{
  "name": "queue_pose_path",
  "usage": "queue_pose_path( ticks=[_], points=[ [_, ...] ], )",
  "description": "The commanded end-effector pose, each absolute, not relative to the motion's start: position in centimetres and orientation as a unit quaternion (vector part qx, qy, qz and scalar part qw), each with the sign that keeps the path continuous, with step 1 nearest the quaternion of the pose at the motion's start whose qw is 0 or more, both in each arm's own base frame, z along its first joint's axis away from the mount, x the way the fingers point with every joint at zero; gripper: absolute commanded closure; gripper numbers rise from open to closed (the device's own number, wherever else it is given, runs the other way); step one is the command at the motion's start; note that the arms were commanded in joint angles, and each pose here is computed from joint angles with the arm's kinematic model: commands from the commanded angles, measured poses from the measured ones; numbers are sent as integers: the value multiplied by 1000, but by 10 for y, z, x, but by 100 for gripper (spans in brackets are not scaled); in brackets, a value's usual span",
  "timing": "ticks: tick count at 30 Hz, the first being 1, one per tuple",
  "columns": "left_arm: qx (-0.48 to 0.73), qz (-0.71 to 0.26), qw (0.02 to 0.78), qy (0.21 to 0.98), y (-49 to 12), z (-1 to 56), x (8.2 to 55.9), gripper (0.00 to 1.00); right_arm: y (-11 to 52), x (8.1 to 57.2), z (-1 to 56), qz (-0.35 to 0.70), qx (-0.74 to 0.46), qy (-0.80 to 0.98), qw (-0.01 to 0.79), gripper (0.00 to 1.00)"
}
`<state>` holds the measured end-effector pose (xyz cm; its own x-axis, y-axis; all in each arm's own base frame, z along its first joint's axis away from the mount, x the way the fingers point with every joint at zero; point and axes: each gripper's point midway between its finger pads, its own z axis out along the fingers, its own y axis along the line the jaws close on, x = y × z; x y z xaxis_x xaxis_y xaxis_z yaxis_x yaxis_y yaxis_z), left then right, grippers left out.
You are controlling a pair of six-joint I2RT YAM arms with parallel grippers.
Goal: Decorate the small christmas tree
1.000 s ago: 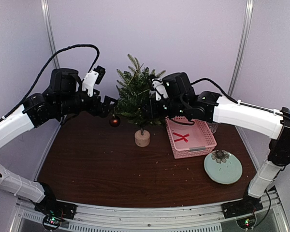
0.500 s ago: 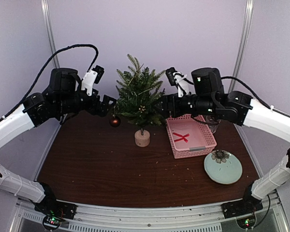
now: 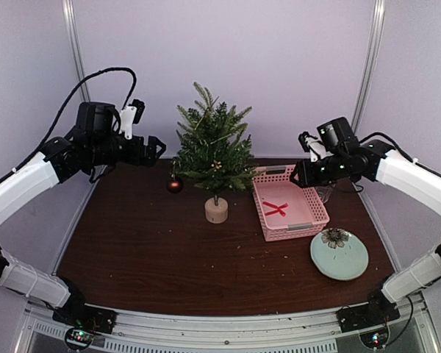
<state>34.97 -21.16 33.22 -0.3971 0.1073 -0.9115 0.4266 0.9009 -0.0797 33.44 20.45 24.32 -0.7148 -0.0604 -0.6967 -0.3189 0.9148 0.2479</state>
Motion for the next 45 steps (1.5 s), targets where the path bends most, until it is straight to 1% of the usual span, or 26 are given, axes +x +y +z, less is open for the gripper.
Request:
queue_pose_path(
  ticks=[1,9,14,25,28,36,41,45],
  points=[
    [121,-177,544,811,-205,356,366,2,201,352,183,132,-80,950,272,64],
    [109,-169,533,822,-204,348,380,2,212,393,116,93,-54,971,214,67],
    [106,-166,528,826,-206,344,386,3,209,415,86,70,-45,978,192,67],
    [104,-160,524,830,-207,339,393,2,194,434,36,34,-32,984,170,69],
    [105,-161,523,830,-207,337,393,2,197,439,30,37,-32,984,172,70],
    [107,-162,522,831,-205,337,389,2,202,447,42,53,-26,979,196,69],
    [111,-164,522,830,-207,338,390,2,204,451,36,53,-26,980,191,65],
    [112,-165,521,830,-208,338,392,2,205,452,28,51,-27,981,186,69]
  ],
)
